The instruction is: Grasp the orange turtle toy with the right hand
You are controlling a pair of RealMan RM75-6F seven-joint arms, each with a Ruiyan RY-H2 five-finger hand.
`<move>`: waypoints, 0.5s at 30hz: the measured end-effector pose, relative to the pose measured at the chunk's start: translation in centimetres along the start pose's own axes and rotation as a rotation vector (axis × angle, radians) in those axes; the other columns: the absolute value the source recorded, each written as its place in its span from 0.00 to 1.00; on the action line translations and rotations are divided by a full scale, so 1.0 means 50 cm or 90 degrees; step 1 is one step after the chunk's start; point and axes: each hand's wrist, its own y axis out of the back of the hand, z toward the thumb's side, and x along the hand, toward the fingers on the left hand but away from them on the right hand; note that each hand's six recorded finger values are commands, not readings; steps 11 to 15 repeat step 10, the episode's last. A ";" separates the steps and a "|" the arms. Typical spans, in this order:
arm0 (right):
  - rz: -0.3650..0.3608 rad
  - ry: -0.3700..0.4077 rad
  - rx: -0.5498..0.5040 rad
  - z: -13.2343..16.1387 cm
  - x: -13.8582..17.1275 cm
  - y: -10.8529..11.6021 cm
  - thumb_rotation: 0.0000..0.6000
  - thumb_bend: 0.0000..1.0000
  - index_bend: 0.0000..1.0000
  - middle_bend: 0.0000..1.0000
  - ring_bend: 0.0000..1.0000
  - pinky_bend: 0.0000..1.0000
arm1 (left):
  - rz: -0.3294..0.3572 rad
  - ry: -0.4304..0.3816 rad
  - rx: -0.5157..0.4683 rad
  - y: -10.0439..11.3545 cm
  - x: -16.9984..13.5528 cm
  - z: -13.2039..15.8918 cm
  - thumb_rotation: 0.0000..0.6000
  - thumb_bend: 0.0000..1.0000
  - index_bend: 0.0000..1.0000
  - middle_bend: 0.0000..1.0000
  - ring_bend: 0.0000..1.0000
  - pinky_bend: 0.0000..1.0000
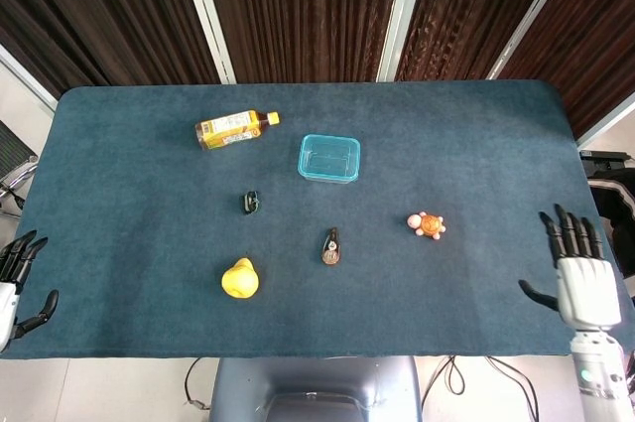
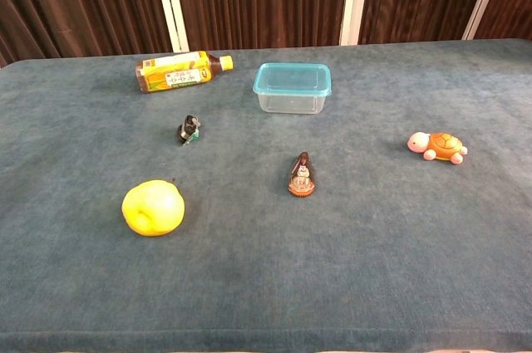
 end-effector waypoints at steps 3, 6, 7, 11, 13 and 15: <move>0.008 -0.048 0.012 -0.030 0.024 0.008 1.00 0.06 0.00 0.00 0.00 0.00 | -0.001 -0.002 0.007 -0.004 0.003 0.006 1.00 0.42 0.11 0.04 0.08 0.35; 0.013 -0.051 0.010 -0.035 0.029 0.015 1.00 0.06 0.00 0.00 0.00 0.00 | -0.003 -0.007 0.015 -0.009 0.005 0.014 1.00 0.42 0.10 0.04 0.08 0.35; 0.014 -0.050 0.010 -0.036 0.031 0.017 1.00 0.06 0.00 0.00 0.00 0.00 | -0.003 -0.009 0.017 -0.011 0.006 0.017 1.00 0.42 0.10 0.04 0.08 0.35; 0.017 -0.053 0.003 -0.038 0.036 0.021 1.00 0.06 0.00 0.00 0.00 0.00 | -0.007 -0.013 0.021 -0.016 0.010 0.023 1.00 0.42 0.10 0.04 0.08 0.35; 0.017 -0.053 0.003 -0.038 0.036 0.021 1.00 0.06 0.00 0.00 0.00 0.00 | -0.007 -0.013 0.021 -0.016 0.010 0.023 1.00 0.42 0.10 0.04 0.08 0.35; 0.017 -0.053 0.003 -0.038 0.036 0.021 1.00 0.06 0.00 0.00 0.00 0.00 | -0.007 -0.013 0.021 -0.016 0.010 0.023 1.00 0.42 0.10 0.04 0.08 0.35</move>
